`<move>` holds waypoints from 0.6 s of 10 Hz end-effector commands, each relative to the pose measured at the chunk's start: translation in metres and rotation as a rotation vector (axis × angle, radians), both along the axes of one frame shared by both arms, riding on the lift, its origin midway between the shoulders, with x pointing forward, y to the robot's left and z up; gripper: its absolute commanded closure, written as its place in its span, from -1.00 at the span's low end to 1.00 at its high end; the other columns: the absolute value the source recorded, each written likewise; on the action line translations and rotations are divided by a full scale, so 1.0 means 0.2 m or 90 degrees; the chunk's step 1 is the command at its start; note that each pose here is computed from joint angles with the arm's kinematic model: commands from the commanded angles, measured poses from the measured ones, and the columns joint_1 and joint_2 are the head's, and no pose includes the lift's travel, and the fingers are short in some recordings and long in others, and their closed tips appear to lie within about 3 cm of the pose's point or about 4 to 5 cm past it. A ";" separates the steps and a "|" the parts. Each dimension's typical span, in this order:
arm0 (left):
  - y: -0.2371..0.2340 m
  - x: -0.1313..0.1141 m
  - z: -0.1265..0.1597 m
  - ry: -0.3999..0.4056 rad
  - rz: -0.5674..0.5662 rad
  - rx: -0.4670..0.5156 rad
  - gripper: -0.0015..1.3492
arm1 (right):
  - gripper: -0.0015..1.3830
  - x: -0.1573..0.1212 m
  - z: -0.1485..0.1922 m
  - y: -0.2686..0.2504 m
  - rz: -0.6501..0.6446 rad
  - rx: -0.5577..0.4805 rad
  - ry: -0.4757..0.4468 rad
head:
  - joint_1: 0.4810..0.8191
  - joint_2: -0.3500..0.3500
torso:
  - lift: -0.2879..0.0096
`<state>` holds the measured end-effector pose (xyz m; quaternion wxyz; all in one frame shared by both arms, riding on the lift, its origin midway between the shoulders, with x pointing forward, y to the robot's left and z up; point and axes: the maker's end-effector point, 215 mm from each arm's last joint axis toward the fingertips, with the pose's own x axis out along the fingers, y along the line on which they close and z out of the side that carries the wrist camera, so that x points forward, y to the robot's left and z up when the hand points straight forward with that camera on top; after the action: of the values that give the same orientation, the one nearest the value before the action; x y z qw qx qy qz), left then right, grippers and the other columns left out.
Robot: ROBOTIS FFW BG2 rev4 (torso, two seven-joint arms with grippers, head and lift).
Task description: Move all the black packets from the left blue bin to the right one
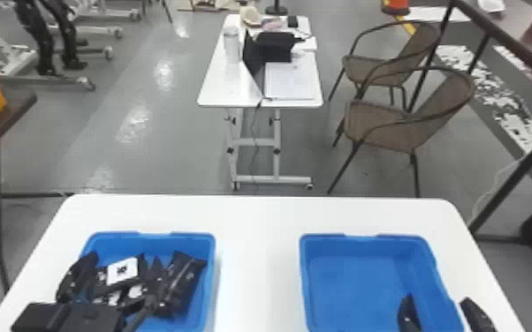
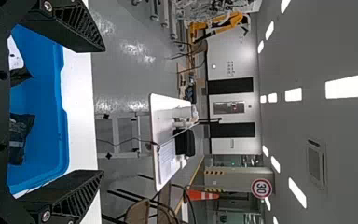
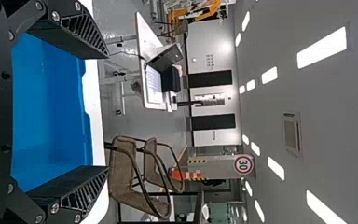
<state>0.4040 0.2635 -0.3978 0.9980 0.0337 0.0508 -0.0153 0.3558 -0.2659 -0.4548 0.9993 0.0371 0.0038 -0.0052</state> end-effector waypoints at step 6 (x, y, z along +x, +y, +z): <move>0.00 0.01 -0.02 0.008 -0.005 -0.002 -0.86 | -0.75 -0.01 -0.03 0.03 -0.003 0.016 0.009 | 0.27 0.00 | 0.94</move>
<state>0.4052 0.2625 -0.4009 0.9977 0.0323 0.0569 -0.0195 0.3550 -0.2636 -0.4596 0.9990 0.0430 0.0099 -0.0044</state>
